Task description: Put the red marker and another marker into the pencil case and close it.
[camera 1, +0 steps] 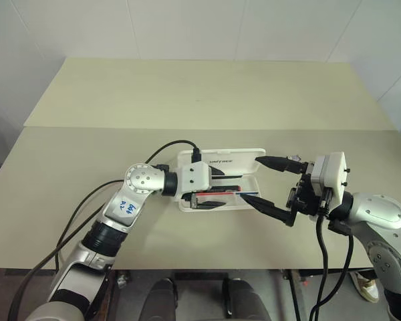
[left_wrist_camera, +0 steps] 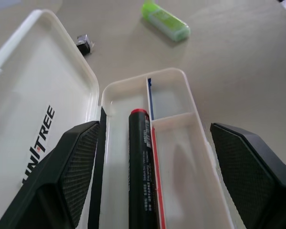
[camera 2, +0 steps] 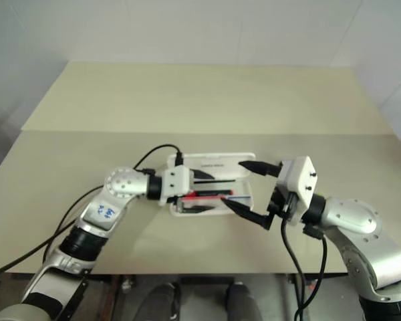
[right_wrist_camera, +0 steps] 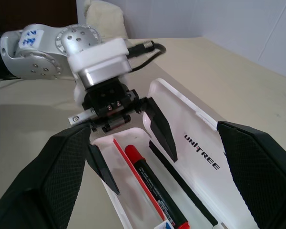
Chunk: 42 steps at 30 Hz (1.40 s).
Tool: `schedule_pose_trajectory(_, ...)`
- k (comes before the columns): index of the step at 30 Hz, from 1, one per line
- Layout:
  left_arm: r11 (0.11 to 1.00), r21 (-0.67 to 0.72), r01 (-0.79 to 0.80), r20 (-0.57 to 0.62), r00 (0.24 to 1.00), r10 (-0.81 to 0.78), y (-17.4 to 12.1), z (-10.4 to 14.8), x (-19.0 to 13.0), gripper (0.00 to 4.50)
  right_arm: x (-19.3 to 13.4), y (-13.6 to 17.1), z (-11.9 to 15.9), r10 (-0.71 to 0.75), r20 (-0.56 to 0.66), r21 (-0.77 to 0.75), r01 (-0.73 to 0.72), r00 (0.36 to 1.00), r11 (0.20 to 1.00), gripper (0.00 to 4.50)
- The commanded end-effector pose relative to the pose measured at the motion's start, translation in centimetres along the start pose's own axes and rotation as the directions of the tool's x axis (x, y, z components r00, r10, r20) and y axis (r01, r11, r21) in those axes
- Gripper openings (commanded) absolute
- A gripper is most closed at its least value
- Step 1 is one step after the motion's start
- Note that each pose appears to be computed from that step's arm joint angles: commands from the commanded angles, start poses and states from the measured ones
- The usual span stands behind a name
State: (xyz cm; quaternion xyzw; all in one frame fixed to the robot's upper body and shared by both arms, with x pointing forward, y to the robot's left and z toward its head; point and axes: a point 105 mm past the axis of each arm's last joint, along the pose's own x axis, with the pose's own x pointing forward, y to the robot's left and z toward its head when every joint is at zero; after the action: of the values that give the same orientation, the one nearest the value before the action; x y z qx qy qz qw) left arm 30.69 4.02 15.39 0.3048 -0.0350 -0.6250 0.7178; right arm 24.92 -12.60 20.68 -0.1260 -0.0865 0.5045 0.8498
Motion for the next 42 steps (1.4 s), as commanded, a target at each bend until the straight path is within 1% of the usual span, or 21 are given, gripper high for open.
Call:
schedule_pose_trajectory(1, 1.0, -0.004, 0.02, 0.062, 0.998, -0.02, -0.4, 1.8, -1.2, 4.34, -0.4, -0.2, 0.4, -0.006, 0.0, -0.01, 0.006, 1.0, 1.0, 4.5)
schedule_pose_trajectory(2, 1.0, -0.016, 0.02, 0.063, 0.998, -0.019, -0.5, 1.9, -1.5, 4.48, -0.5, -0.2, 0.2, -0.008, -0.006, 0.001, 0.008, 1.0, 1.0, 4.5)
schedule_pose_trajectory(7, 0.998, -0.055, 0.025, 0.066, 0.998, -0.021, -1.2, 2.0, -2.5, 4.48, -0.5, -0.1, -0.4, -0.029, -0.03, 0.057, 0.031, 0.999, 0.998, 4.5)
schedule_pose_trajectory(10, 0.997, -0.075, 0.009, 0.084, 0.996, -0.003, -1.4, 2.4, -2.9, 4.48, -0.7, -0.6, -0.9, -0.141, -0.047, 0.116, 0.146, 0.989, 0.983, 4.5)
schedule_pose_trajectory(12, 0.995, -0.101, -0.003, 0.093, 0.996, 0.012, -1.4, 2.7, -3.0, 4.48, -1.0, -1.7, -1.4, -0.27, -0.074, 0.143, 0.278, 0.96, 0.95, 4.5)
schedule_pose_trajectory(14, 0.992, -0.126, 0.014, 0.105, 0.994, -0.001, -1.6, 3.1, -3.3, 4.48, -2.0, -3.4, -3.0, -0.432, -0.197, 0.16, 0.464, 0.88, 0.871, 4.5)
schedule_pose_trajectory(16, 0.992, -0.123, 0.038, 0.117, 0.993, -0.023, -1.9, 3.6, -3.4, 4.48, -3.0, -4.0, -4.1, -0.521, -0.297, 0.197, 0.586, 0.8, 0.786, 4.5)
schedule_pose_trajectory(19, 0.992, -0.121, 0.044, 0.123, 0.992, -0.029, -1.7, 4.1, -3.4, 4.48, -3.3, -3.5, -4.5, -0.552, -0.36, 0.235, 0.646, 0.752, 0.727, 4.5)
schedule_pose_trajectory(21, 0.992, -0.118, 0.05, 0.131, 0.991, -0.035, -1.4, 4.3, -3.4, 4.48, -3.5, -3.5, -4.8, -0.593, -0.399, 0.255, 0.705, 0.7, 0.661, 4.5)
schedule_pose_trajectory(23, 0.993, -0.11, 0.052, 0.138, 0.99, -0.037, -1.0, 4.6, -3.3, 4.48, -4.3, -3.6, -5.5, -0.641, -0.464, 0.252, 0.785, 0.611, 0.566, 4.5)
schedule_pose_trajectory(25, 0.993, -0.103, 0.054, 0.144, 0.989, -0.039, -0.8, 4.7, -3.1, 4.48, -5.4, -3.7, -6.2, -0.676, -0.526, 0.219, 0.85, 0.516, 0.479, 4.5)
schedule_pose_trajectory(26, 0.993, -0.1, 0.054, 0.146, 0.989, -0.039, -0.7, 4.8, -3.0, 4.48, -5.9, -3.8, -6.4, -0.684, -0.551, 0.201, 0.872, 0.478, 0.447, 4.5)
schedule_pose_trajectory(30, 0.992, -0.103, 0.067, 0.153, 0.987, -0.051, -0.8, 4.6, -2.9, 4.48, -7.3, -4.2, -6.7, -0.734, -0.603, 0.164, 0.948, 0.314, 0.271, 4.5)
schedule_pose_trajectory(35, 0.989, -0.114, 0.098, 0.159, 0.984, -0.079, -1.7, 4.3, -2.7, 4.48, -7.0, -4.1, -6.3, -0.779, -0.599, 0.159, 0.981, 0.186, 0.112, 4.5)
schedule_pose_trajectory(38, 0.988, -0.113, 0.108, 0.162, 0.983, -0.089, -1.9, 4.3, -2.6, 4.48, -7.2, -3.7, -6.4, -0.784, -0.607, 0.144, 0.988, 0.132, 0.056, 4.5)
schedule_pose_trajectory(40, 0.987, -0.11, 0.119, 0.161, 0.982, -0.1, -1.9, 4.3, -2.6, 4.48, -7.5, -3.2, -6.7, -0.779, -0.622, 0.12, 0.993, 0.079, 0.005, 4.5)
schedule_pose_trajectory(42, 0.987, -0.109, 0.122, 0.157, 0.982, -0.104, -1.8, 4.2, -2.7, 4.48, -7.6, -2.5, -7.2, -0.763, -0.645, 0.116, 0.993, 0.051, -0.032, 4.5)
